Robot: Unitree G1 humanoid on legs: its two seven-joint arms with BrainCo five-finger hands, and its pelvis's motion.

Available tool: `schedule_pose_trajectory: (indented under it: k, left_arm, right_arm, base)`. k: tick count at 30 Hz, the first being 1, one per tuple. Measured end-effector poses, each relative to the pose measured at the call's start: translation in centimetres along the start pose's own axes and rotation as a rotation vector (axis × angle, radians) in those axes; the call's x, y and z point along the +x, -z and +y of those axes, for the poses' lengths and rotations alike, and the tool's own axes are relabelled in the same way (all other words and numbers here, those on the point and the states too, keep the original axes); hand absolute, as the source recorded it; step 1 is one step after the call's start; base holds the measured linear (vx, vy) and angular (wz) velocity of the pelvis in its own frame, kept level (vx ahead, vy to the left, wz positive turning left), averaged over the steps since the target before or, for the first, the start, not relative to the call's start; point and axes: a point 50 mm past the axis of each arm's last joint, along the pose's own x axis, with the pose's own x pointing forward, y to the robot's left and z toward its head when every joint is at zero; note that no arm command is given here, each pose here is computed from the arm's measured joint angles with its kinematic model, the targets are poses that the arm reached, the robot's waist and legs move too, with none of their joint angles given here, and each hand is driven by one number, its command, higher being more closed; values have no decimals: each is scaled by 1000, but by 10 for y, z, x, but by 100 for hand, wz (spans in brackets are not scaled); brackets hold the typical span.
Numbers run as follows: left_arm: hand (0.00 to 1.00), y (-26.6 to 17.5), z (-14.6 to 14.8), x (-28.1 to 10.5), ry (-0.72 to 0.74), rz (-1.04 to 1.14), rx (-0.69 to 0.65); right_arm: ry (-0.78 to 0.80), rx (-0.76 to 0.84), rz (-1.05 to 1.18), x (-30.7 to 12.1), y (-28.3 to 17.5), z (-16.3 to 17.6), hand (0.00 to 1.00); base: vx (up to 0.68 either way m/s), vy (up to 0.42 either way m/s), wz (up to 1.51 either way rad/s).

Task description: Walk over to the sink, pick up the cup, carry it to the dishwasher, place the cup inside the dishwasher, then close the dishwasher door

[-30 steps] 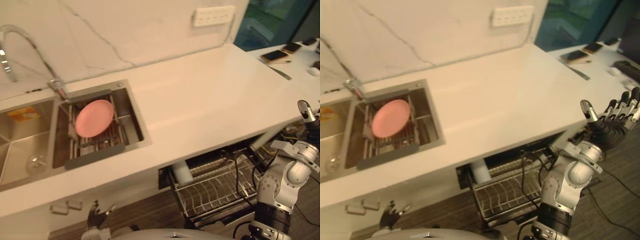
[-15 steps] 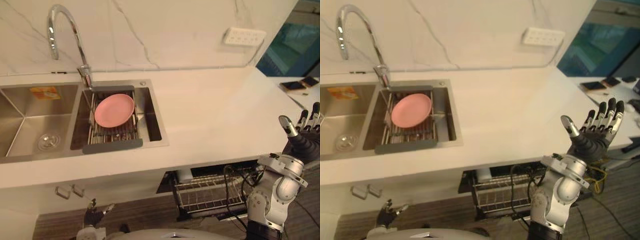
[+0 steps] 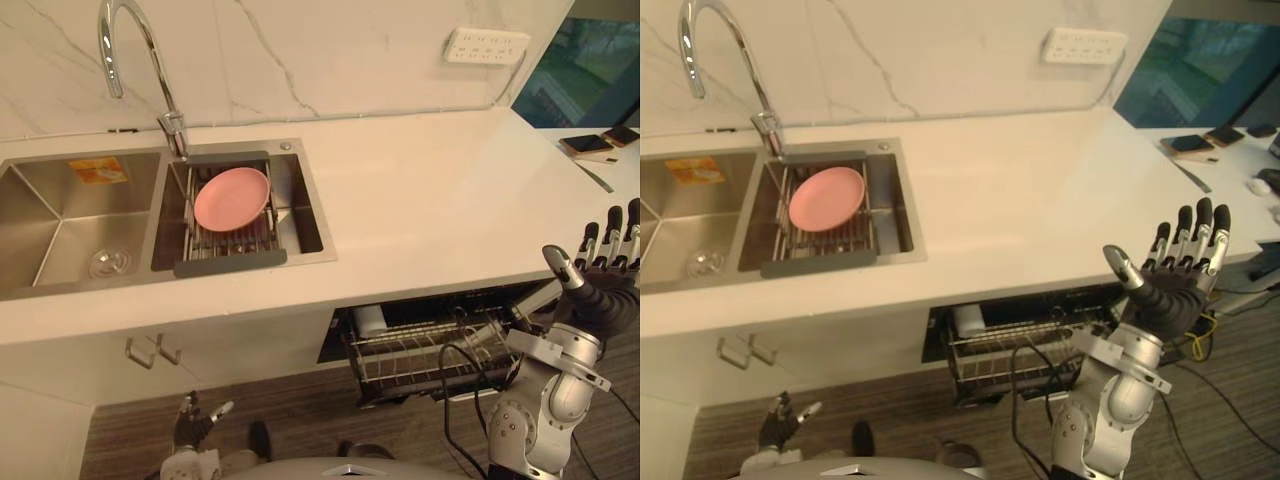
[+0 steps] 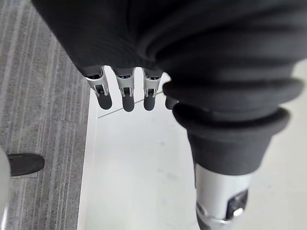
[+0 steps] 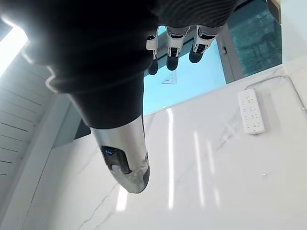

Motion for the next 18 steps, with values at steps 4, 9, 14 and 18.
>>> schedule_pose_trajectory:
  k: [4, 9, 14, 18]
  left_arm:
    - [0, 3, 8, 1, -17, 24, -37]
    - [0, 7, 17, 0, -56, 44, -104]
    - [0, 11, 27, -5, -138, 36, -173]
    - [0, 21, 28, -11, -151, 66, -174]
  right_arm:
    - [-80, 4, 21, -1, 4, 4, 0]
    - [-116, -19, 107, 1, 19, 0, 0]
    - [-156, 10, 95, 8, 20, 11, 0]
    - [-184, -43, 76, 16, 14, 6, 0]
  base:
    - [74, -1, 6]
    - [41, -11, 23]
    - [-25, 1, 27]
    - [-63, 122, 60]
